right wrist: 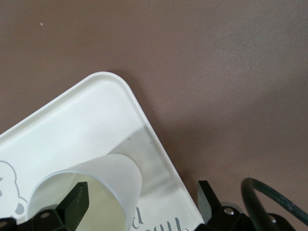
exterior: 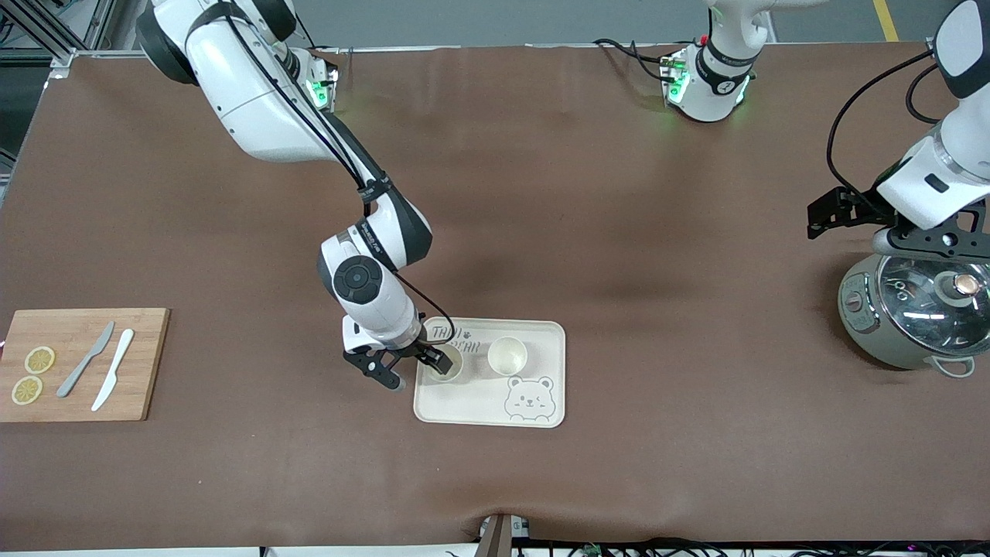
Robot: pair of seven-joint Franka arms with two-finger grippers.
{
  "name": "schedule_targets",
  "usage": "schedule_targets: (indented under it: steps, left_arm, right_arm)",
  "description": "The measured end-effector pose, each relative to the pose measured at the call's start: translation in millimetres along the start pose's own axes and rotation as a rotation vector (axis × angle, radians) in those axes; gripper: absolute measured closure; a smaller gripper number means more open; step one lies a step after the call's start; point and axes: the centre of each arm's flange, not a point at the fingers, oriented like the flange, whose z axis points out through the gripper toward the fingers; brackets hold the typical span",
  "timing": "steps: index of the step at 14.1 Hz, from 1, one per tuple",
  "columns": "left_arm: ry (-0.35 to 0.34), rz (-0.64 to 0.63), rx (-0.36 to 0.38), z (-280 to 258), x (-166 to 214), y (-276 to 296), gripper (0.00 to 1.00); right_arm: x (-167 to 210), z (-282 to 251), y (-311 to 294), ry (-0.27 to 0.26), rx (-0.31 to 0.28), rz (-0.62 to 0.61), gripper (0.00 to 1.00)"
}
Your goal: Place white IKEA cup upright on tray with both arms
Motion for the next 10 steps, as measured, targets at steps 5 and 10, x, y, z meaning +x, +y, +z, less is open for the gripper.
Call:
schedule_targets:
  steps: [5,10]
  left_arm:
    - [-0.007,0.000,0.000,3,-1,0,0.00]
    - [-0.012,-0.001,-0.001,5,-1,-1,0.00]
  right_arm:
    - [1,-24,-11,-0.006,-0.005,0.011,0.00]
    - [-2,-144,-19,-0.046,-0.070,0.005,0.00]
